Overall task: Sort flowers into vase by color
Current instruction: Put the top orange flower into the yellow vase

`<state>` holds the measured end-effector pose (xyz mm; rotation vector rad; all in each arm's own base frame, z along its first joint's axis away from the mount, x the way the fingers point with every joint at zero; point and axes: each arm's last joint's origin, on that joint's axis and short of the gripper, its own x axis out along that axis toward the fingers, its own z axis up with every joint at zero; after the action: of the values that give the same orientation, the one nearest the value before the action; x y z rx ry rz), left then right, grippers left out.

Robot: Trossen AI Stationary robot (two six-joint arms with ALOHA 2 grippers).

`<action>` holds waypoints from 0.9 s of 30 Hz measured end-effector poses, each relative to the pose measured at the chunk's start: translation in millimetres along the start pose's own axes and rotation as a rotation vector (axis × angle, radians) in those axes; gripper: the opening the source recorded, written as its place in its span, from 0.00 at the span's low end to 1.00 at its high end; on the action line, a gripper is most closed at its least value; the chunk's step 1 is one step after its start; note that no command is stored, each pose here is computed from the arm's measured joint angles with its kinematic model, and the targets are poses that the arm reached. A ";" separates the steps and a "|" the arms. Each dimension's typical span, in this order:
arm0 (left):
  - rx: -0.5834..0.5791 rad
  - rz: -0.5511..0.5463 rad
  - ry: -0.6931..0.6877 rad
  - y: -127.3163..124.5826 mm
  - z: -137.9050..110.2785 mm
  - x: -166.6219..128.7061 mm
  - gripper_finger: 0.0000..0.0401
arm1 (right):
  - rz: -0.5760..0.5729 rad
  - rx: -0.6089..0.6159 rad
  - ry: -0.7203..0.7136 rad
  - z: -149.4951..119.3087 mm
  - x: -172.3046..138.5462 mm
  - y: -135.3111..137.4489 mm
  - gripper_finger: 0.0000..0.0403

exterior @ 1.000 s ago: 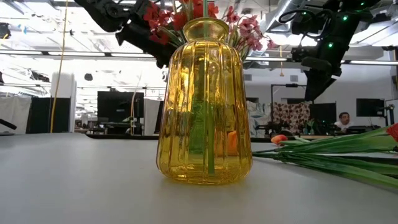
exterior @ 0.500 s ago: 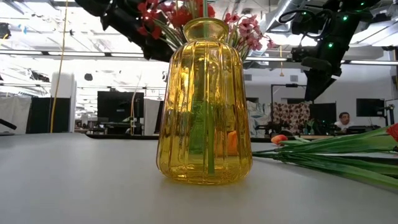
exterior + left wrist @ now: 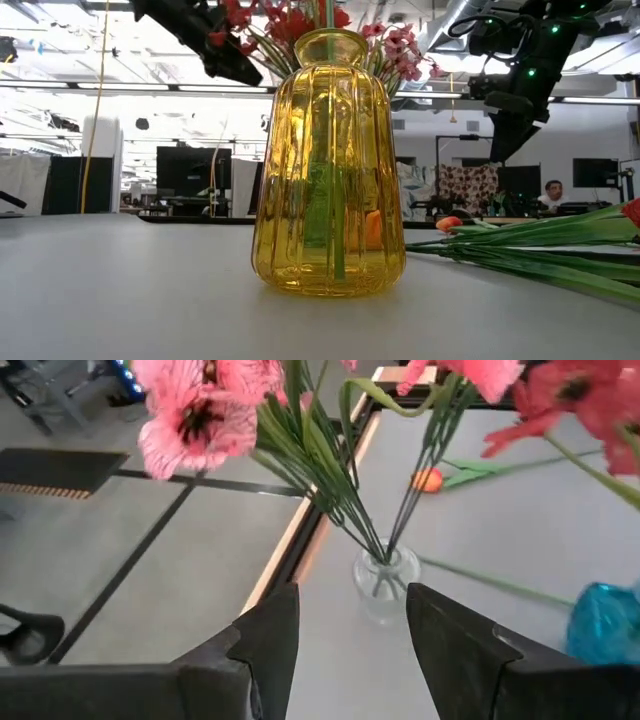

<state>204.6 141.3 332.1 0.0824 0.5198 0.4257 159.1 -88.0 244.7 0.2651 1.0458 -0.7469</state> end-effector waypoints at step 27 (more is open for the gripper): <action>-0.180 -0.294 0.253 -79.2 -74.6 11.5 0.43 | 0.110 0.158 0.076 -47.1 45.8 22.9 0.55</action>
<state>206.1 71.8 247.6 -0.2216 0.7287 0.1935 155.3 -65.9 178.8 0.4861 1.0366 -0.7252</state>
